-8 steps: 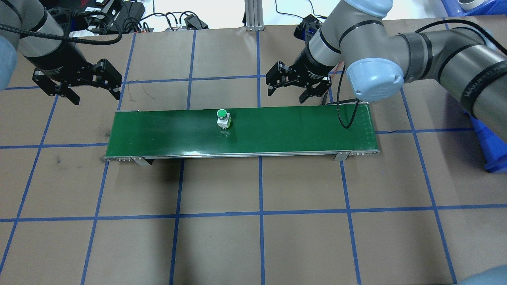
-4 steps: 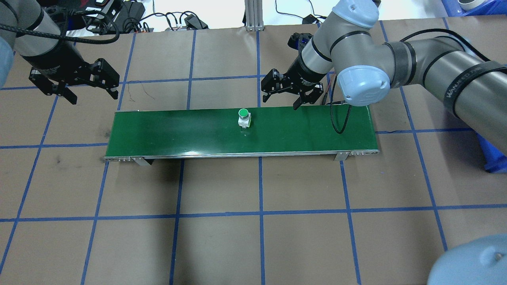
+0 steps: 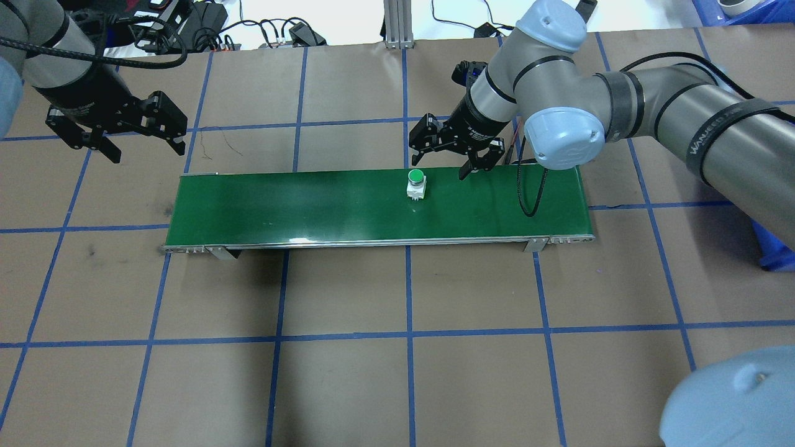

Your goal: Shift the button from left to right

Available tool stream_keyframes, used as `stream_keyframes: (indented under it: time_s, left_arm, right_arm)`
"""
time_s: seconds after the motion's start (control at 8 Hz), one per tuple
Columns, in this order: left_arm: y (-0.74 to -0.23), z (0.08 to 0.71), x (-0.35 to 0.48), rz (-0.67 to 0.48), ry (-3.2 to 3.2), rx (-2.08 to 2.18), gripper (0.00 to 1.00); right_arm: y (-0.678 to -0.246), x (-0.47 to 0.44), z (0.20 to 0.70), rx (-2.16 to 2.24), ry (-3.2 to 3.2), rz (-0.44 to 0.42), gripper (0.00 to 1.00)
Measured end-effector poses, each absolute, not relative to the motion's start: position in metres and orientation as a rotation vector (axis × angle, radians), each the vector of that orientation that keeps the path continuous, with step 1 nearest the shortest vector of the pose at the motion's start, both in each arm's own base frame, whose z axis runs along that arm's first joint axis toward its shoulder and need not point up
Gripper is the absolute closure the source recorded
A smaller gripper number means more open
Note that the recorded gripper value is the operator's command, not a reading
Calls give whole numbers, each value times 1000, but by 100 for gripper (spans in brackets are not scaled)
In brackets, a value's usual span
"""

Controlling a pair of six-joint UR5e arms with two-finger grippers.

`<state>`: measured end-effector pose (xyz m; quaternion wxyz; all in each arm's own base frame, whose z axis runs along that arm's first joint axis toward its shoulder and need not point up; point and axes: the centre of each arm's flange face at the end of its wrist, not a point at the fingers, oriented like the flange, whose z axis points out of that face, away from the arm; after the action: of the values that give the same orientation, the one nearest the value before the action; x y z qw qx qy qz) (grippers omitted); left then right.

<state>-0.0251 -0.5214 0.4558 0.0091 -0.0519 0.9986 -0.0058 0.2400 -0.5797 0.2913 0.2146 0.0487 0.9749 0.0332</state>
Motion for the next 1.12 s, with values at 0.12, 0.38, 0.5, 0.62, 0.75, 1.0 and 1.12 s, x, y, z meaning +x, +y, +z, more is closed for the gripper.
stream_keyframes:
  time_s: [0.12, 0.38, 0.5, 0.62, 0.75, 1.0, 1.12]
  left_arm:
    - [-521, 455, -25, -17, 3120, -162, 0]
    - [-522, 456, -25, -18, 3121, -162, 0]
    - [-522, 455, -25, -18, 3121, -163, 0]
    - [-522, 456, -25, -19, 3122, -165, 0]
    - [-522, 456, -25, -21, 3121, -163, 0]
    - [-522, 457, -25, -24, 3120, -159, 0]
    - [-522, 457, -25, -25, 3119, -158, 0]
  right_arm:
    - [-581, 240, 285, 162, 2704, 113, 0]
    - [-583, 238, 271, 208, 2723, 151, 53]
    - [-584, 234, 264, 220, 2775, 156, 89]
    - [-585, 228, 260, 227, 2837, 155, 100]
    - [-583, 224, 256, 237, 2876, 176, 100]
    - [-580, 219, 254, 237, 2917, 223, 100]
    - [-581, 215, 257, 236, 2951, 219, 100]
